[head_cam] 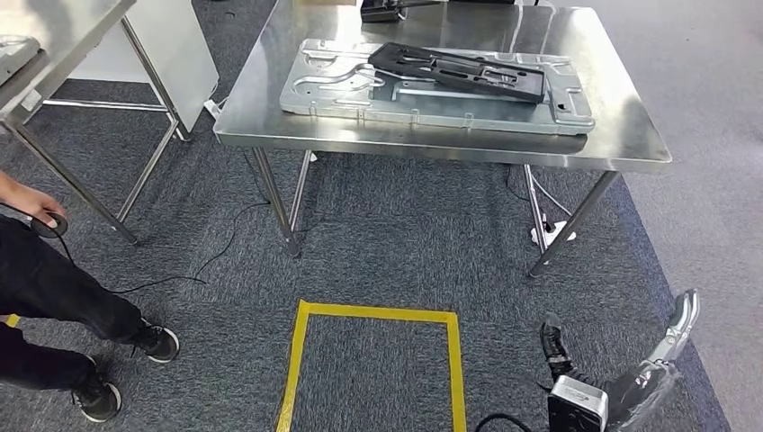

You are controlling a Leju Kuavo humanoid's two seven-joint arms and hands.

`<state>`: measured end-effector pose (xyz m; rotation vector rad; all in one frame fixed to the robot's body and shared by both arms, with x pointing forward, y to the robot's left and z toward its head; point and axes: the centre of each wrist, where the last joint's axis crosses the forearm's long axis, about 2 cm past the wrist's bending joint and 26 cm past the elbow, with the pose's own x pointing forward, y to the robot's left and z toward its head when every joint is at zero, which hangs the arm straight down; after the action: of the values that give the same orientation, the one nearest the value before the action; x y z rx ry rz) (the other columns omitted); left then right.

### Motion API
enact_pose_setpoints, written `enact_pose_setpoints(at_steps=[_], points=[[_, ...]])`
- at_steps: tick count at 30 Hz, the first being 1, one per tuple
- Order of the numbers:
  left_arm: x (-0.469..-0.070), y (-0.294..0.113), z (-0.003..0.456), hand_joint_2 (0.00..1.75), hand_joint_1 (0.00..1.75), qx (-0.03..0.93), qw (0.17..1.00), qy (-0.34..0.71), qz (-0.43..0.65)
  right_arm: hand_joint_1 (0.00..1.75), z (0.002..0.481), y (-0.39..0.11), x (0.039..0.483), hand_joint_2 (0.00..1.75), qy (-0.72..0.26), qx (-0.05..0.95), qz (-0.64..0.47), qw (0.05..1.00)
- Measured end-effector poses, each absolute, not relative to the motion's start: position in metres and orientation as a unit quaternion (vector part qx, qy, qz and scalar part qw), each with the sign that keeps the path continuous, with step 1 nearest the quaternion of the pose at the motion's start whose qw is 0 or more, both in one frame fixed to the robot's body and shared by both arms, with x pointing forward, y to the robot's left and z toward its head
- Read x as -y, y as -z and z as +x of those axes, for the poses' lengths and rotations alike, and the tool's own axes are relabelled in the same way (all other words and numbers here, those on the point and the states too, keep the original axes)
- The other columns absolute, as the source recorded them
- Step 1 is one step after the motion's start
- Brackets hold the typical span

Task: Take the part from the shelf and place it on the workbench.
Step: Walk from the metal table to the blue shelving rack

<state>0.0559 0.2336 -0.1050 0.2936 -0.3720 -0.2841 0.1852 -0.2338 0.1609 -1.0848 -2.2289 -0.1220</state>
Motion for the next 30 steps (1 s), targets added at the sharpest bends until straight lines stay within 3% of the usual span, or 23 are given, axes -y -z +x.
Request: enact_pose_setpoints(at_steps=[29,30], points=[[-0.2335,0.1051,0.0551,0.00,0.00,0.182,0.964,0.134,0.143,0.00,0.1852,-0.1609,0.2345,1.75,0.049,0.848,-0.414,0.327],[-0.2333,0.1051,0.0551,0.00,0.00,0.182,0.964,0.134,0.143,0.00,0.1853,-0.1611,0.2346,1.31,0.049,0.848,-0.414,0.326]])
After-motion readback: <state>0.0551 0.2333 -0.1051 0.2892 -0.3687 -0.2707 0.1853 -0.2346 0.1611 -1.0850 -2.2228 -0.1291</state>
